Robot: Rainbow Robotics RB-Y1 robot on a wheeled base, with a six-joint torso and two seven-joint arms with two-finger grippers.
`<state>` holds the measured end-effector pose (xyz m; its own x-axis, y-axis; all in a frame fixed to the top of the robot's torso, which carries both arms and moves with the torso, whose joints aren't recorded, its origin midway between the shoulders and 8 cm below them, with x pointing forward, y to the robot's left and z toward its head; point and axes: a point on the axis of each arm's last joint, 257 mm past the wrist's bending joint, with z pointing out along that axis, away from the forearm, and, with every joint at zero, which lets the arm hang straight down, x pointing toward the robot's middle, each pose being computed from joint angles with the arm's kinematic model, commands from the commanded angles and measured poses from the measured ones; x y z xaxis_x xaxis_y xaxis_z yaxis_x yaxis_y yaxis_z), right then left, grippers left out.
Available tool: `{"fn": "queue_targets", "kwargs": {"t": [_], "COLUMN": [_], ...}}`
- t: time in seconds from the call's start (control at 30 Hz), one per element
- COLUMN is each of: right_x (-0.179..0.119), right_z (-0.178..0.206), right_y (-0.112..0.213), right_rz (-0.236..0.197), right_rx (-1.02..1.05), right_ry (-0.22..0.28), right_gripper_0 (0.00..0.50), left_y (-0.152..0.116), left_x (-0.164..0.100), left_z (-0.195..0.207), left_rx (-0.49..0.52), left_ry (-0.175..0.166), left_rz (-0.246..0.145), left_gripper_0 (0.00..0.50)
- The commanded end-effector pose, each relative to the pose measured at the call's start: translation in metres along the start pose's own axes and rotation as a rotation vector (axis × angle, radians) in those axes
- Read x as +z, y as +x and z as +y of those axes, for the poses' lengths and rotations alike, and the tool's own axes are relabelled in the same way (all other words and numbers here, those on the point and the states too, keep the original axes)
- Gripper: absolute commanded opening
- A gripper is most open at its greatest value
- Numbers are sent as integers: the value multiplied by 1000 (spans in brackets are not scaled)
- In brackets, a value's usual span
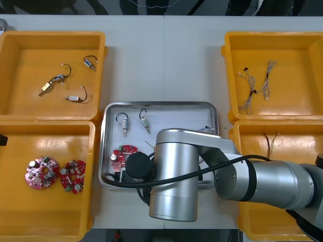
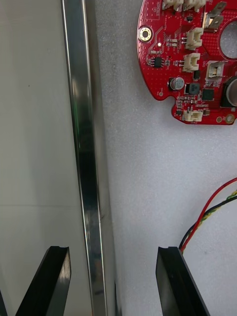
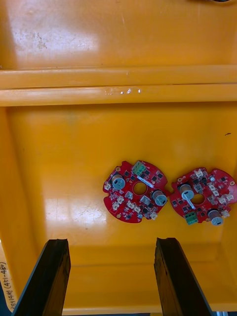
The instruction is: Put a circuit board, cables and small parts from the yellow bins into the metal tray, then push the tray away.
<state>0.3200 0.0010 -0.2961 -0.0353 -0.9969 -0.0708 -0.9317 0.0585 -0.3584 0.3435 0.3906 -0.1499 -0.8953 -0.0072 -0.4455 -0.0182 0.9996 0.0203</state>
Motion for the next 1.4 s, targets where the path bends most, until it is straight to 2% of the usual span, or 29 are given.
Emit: {"fn": "queue_targets", "kwargs": {"t": [0.03,0.3,0.83,0.9,0.93,0.97,1.0,1.03,1.17,1.4], "right_x": [3,20,28,28,28,27,27,27,26,24], "right_z": [8,12,16,15,15,14,14,12,10,-2], "right_y": [-19,-14,-19,-21,-22,-22,-22,-21,-23,-20], "right_rz": [-31,-9,-20,-22,-23,-23,-22,-22,-25,-17], "right_rx": [-73,-78,-76,-76,-79,-76,-78,-78,-81,-89], "right_ry": [-10,-18,-19,-14,-11,-9,-7,-3,4,30], "right_gripper_0": [500,500,496,413,331,278,198,160,90,72], "left_y": [-5,-5,-5,-5,-5,-5,-5,-5,-5,-5], "left_x": [-11,-11,-11,-11,-11,-11,-11,-11,-11,-11], "left_z": [10,10,10,10,10,10,10,10,10,10], "left_rx": [62,62,62,62,62,62,62,62,62,62], "left_ry": [-51,-51,-51,-51,-51,-51,-51,-51,-51,-51], "left_rz": [-25,-25,-25,-25,-25,-25,-25,-25,-25,-25], "left_gripper_0": [500,500,500,500,500,500,500,500,500,500]}}
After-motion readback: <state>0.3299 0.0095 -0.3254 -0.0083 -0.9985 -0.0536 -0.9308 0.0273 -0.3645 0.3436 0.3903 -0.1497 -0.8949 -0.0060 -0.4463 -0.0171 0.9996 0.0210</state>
